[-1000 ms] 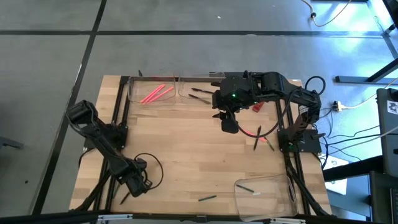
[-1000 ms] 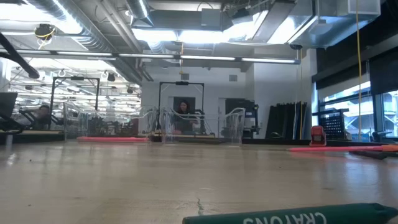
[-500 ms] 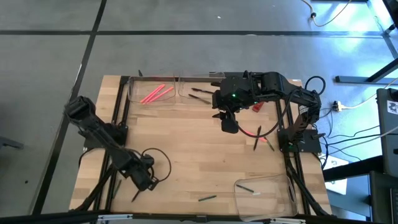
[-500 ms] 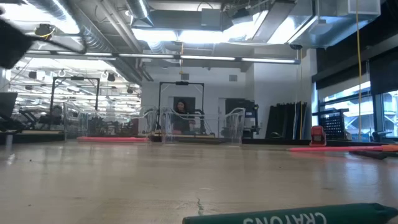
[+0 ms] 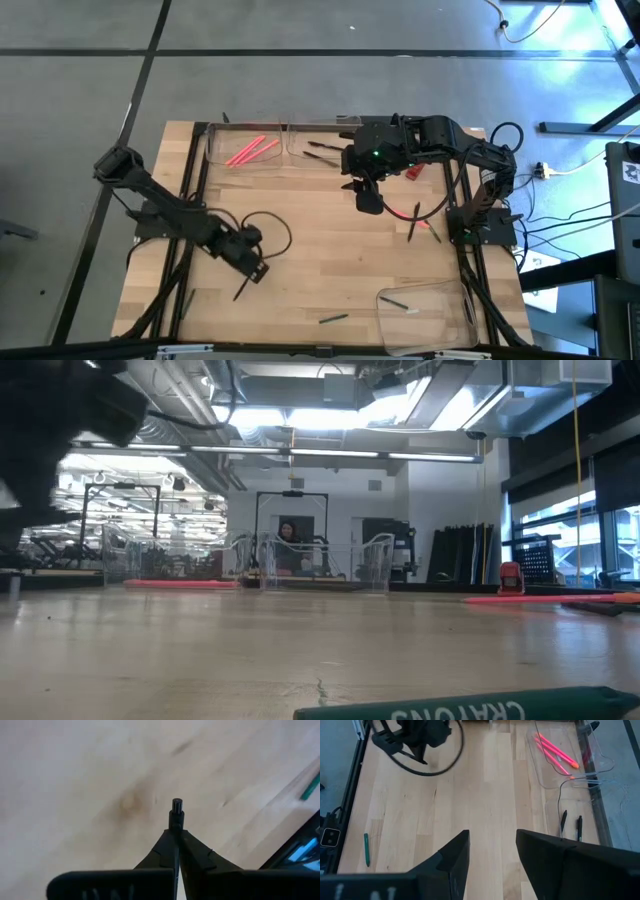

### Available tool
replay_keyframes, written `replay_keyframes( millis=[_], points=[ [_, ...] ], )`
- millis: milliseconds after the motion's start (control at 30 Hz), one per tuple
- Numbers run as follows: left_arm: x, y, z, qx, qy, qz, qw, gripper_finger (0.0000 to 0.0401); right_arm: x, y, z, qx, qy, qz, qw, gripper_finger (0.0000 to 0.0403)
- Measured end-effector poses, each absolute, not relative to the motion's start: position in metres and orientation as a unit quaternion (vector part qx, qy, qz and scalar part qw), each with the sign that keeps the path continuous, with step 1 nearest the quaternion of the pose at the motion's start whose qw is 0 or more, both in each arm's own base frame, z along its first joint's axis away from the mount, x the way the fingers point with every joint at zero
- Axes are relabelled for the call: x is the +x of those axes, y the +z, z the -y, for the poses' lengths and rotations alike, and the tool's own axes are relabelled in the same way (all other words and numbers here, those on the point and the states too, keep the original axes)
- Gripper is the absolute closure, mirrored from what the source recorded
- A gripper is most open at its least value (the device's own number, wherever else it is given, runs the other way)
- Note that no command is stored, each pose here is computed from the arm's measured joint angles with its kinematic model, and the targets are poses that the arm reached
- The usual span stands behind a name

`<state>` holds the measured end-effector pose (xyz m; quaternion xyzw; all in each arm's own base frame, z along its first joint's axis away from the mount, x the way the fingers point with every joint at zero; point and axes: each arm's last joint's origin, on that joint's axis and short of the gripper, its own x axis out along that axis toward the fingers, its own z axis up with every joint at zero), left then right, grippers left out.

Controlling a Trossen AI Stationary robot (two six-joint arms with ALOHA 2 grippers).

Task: Sort crayons/erasers/pens/pencils in bins
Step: Put the black pen into the top right transparent bin

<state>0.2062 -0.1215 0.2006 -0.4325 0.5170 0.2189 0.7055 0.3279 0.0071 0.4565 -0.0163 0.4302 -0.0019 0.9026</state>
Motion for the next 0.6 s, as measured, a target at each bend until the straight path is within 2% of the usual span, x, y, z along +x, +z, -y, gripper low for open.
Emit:
replay_keyframes(
  millis=[267,600],
  points=[
    [0.215,0.224,0.078,-0.422,0.196,-0.469,0.751,0.04,0.328,0.457,-0.007,-0.022,0.0,-0.43,0.903,0.0238],
    [0.228,0.251,0.011,-0.396,0.169,-0.357,0.829,0.04,0.328,0.456,-0.007,-0.029,0.003,-0.43,0.902,0.0238]
  ],
)
